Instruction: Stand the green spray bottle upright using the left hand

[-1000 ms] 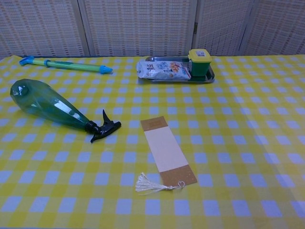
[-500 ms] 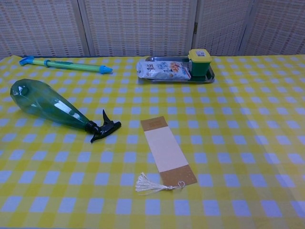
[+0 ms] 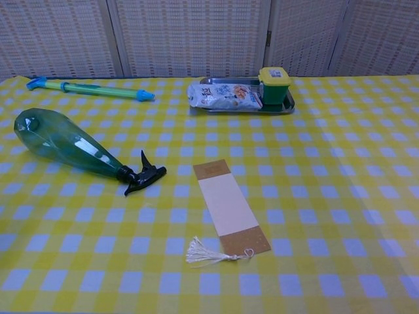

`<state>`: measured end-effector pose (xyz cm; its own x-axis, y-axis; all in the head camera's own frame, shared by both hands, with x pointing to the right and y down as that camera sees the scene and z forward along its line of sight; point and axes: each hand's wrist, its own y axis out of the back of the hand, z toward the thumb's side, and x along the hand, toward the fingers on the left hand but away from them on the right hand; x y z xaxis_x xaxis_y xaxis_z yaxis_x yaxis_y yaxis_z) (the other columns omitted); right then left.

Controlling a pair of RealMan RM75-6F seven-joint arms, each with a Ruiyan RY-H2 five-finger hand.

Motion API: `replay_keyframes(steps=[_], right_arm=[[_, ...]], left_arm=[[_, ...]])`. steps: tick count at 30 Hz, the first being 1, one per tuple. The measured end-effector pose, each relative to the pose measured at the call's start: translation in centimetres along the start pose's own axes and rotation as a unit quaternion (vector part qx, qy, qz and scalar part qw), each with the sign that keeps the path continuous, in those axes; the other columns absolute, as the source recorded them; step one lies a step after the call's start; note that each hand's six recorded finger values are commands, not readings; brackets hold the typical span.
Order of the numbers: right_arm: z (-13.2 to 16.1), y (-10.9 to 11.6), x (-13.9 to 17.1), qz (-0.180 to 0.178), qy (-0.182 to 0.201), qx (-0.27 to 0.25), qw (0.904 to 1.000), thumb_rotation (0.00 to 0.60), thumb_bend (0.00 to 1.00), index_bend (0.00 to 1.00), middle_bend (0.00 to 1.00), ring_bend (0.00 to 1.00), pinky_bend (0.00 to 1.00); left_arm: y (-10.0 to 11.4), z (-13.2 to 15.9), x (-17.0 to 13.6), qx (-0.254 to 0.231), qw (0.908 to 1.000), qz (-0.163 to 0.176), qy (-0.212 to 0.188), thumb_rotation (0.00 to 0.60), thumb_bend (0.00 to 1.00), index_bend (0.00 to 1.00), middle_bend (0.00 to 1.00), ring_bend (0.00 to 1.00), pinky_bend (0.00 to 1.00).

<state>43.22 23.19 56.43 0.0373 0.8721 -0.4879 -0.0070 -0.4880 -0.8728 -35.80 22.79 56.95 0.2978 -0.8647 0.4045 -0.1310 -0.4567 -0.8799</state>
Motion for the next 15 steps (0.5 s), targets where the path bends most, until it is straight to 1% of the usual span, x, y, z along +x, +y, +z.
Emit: replay_keyframes(steps=[2, 3, 5, 8, 12, 15], right_arm=[[0.0, 0.1, 0.0, -0.001, 0.001, -0.002, 1.0000, 0.600, 0.20, 0.00, 0.00, 0.00, 0.00], [0.0, 0.2, 0.0, -0.003, 0.001, -0.005, 1.0000, 0.600, 0.20, 0.00, 0.00, 0.00, 0.00], [-0.1, 0.5, 0.0, -0.008, 0.002, -0.011, 0.9999, 0.600, 0.20, 0.00, 0.00, 0.00, 0.00], [-0.4, 1.5, 0.2, -0.027, -0.001, -0.027, 0.9993, 0.600, 0.20, 0.00, 0.00, 0.00, 0.00], [-1.3, 3.5, 0.8, -0.067, -0.006, -0.054, 0.9962, 0.600, 0.20, 0.00, 0.00, 0.00, 0.00], [-1.7, 4.8, 1.4, -0.094, -0.001, -0.076, 0.9927, 0.600, 0.20, 0.00, 0.00, 0.00, 0.00]], left_arm=[[-0.3, 0.8, 1.0, 0.014, 0.9998, -0.006, -0.011, 0.600, 0.24, 0.36, 1.00, 1.00, 1.00], [-0.5, 1.1, 1.3, 0.020, 0.9996, -0.011, -0.015, 0.600, 0.24, 0.33, 1.00, 1.00, 1.00], [-1.0, 1.6, 2.2, 0.034, 0.9989, -0.026, -0.019, 0.600, 0.24, 0.31, 1.00, 1.00, 1.00], [-1.3, 2.3, 3.9, 0.048, 0.9979, -0.036, -0.022, 0.600, 0.24, 0.34, 1.00, 1.00, 1.00], [-1.9, 3.8, 5.8, 0.047, 0.9975, -0.039, -0.036, 0.600, 0.24, 0.38, 1.00, 1.00, 1.00], [-2.9, 4.5, 7.0, 0.054, 0.9967, -0.043, -0.043, 0.600, 0.24, 0.39, 1.00, 1.00, 1.00]])
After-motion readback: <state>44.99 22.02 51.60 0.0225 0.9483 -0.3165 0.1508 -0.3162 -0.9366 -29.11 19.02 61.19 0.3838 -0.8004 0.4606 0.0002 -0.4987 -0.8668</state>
